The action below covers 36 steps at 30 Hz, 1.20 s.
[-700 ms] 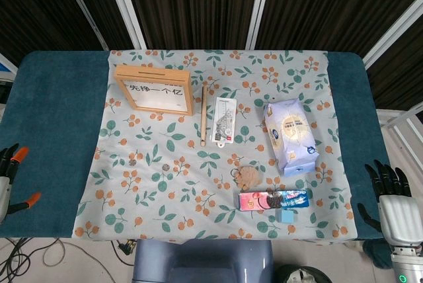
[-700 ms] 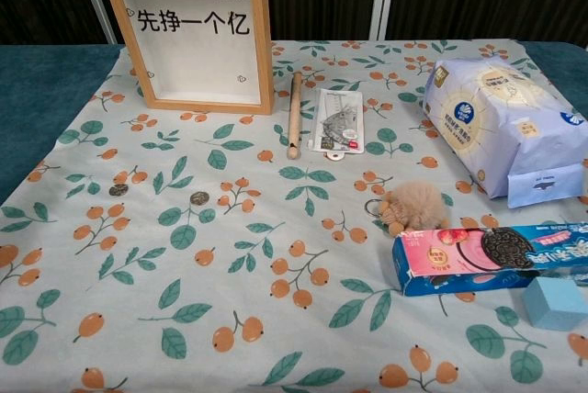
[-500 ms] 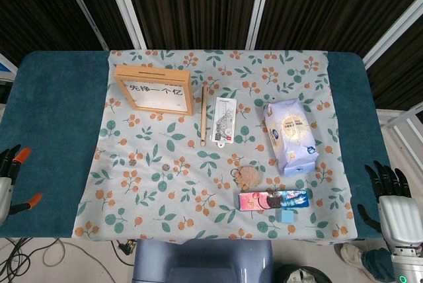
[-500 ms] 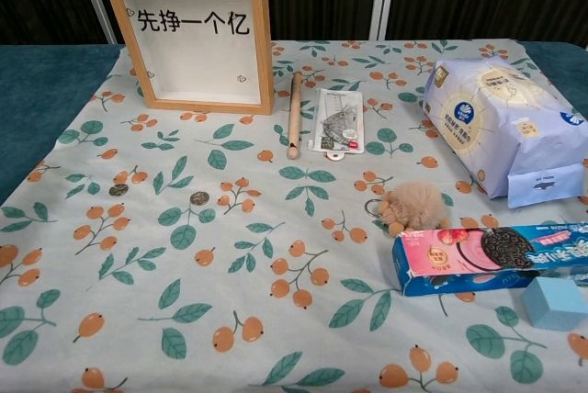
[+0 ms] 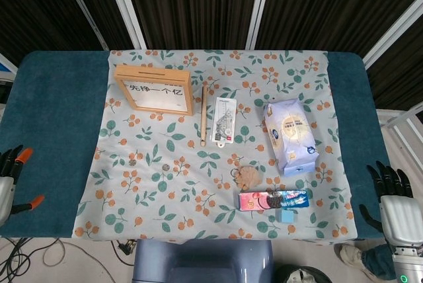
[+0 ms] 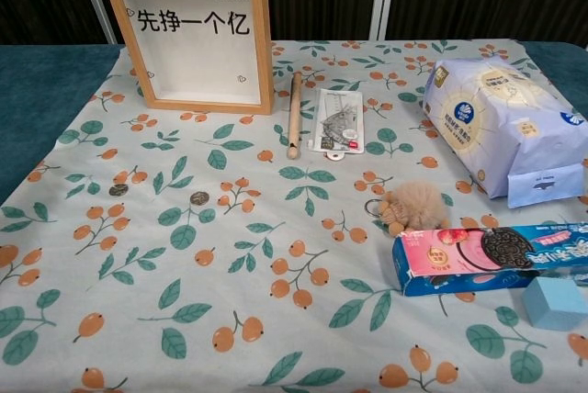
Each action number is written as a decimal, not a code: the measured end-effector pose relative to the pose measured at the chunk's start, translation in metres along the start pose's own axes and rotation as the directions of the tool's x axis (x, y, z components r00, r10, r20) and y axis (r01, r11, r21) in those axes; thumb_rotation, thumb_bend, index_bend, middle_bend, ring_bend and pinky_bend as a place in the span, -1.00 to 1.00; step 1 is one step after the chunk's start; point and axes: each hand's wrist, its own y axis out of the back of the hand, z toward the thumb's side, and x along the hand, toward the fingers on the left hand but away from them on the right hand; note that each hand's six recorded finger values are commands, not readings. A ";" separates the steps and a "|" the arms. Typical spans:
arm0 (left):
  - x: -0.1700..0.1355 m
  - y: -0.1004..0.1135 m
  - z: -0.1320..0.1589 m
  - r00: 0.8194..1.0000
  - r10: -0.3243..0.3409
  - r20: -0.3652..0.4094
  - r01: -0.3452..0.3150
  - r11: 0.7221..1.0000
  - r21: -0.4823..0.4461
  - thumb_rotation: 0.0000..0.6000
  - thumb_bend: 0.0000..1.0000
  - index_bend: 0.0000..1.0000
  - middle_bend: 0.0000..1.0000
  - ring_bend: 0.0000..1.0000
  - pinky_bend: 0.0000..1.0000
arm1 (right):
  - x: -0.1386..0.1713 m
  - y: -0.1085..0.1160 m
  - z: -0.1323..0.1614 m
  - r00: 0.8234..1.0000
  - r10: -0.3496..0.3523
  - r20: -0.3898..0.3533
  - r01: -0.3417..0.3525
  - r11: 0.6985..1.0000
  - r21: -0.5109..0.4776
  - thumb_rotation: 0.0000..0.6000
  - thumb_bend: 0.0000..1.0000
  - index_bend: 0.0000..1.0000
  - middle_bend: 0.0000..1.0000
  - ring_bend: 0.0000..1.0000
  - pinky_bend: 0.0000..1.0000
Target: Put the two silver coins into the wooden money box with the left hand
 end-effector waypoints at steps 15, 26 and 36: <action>0.031 0.005 0.036 0.985 -0.005 0.172 -0.020 0.990 0.140 1.00 -0.93 -0.80 -1.00 -1.00 -1.00 | 0.001 0.002 0.001 1.000 -0.013 0.010 0.013 1.000 -0.013 1.00 -0.26 -0.80 -0.91 -0.99 -1.00; 0.094 -0.034 0.097 0.920 -0.256 0.296 0.219 0.964 0.153 1.00 -0.95 -0.78 -1.00 -1.00 -1.00 | 0.001 0.002 -0.002 0.999 -0.012 0.031 0.013 1.000 -0.022 1.00 -0.26 -0.80 -0.91 -0.99 -1.00; 0.130 -0.074 0.140 0.892 -0.333 0.306 0.293 0.941 0.169 1.00 -0.95 -0.76 -0.99 -1.00 -1.00 | 0.003 0.001 -0.003 0.999 -0.005 0.042 0.006 1.000 -0.023 1.00 -0.26 -0.80 -0.91 -0.99 -1.00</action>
